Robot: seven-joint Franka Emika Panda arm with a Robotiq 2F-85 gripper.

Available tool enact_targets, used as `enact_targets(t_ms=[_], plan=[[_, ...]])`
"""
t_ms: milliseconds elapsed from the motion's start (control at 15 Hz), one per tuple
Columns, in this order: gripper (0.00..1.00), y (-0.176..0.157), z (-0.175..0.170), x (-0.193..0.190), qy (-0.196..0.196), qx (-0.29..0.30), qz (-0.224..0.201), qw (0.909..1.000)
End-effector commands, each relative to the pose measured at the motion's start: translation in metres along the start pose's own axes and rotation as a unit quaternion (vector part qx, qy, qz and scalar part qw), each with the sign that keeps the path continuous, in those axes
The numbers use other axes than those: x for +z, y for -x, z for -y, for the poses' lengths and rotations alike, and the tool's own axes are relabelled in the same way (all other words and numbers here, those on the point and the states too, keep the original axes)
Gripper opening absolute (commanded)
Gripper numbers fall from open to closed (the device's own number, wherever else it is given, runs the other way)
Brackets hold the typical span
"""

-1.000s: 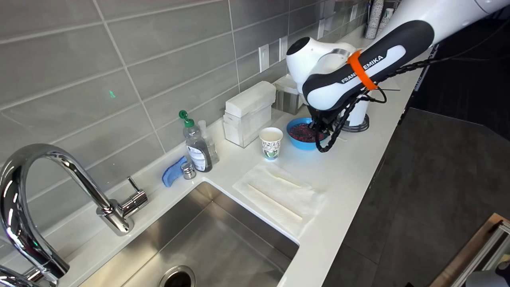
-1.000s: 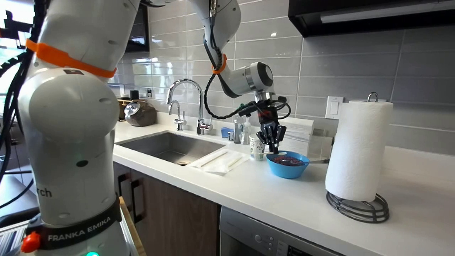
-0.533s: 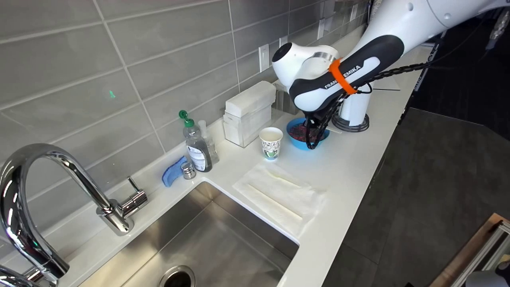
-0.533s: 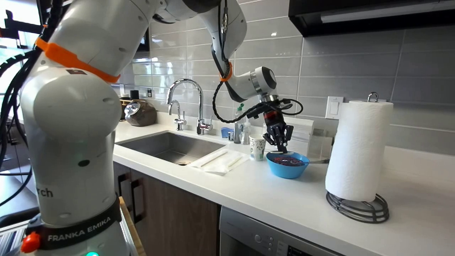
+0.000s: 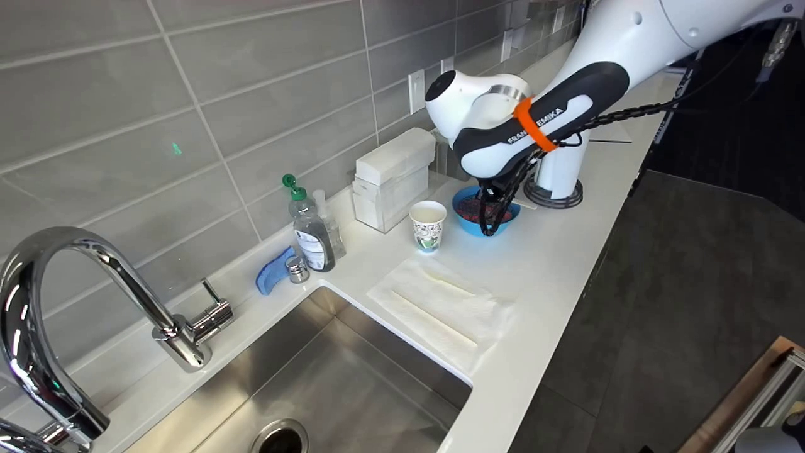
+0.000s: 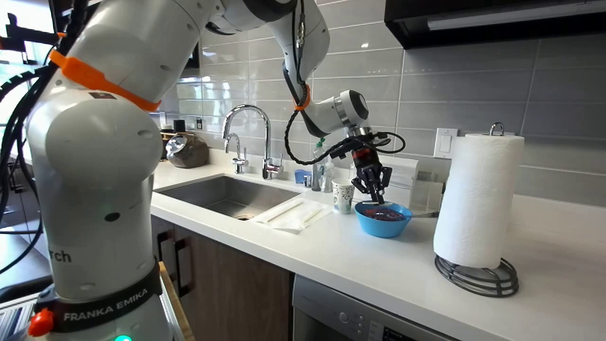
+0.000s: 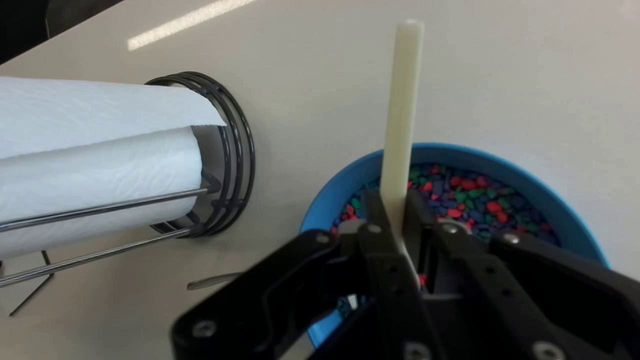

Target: Use the white spoon to put the contents from the bowl into the cup on the left then put the spoon in the bowl.

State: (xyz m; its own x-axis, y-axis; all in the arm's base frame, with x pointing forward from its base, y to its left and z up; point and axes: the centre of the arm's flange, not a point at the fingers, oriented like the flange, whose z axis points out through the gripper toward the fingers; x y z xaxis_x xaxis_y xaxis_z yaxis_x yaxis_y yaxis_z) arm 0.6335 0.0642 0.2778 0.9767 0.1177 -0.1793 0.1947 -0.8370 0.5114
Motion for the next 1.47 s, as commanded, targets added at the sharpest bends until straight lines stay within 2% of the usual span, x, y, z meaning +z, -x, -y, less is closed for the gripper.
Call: enact_targets(t_ms=[0,733,1067,1200,1400], plan=[[0.04,-0.002,-0.006,0.002,-0.018,-0.009,0.002,0.9998],[0.04,-0.042,-0.02,0.014,-0.025,-0.131,0.023,0.9908],[0.04,-0.061,-0.016,0.017,-0.017,-0.181,0.068,0.981],[0.04,-0.067,-0.014,0.016,0.001,-0.204,0.111,0.9727],[0.04,-0.084,-0.001,0.015,0.005,-0.229,0.141,0.9632]])
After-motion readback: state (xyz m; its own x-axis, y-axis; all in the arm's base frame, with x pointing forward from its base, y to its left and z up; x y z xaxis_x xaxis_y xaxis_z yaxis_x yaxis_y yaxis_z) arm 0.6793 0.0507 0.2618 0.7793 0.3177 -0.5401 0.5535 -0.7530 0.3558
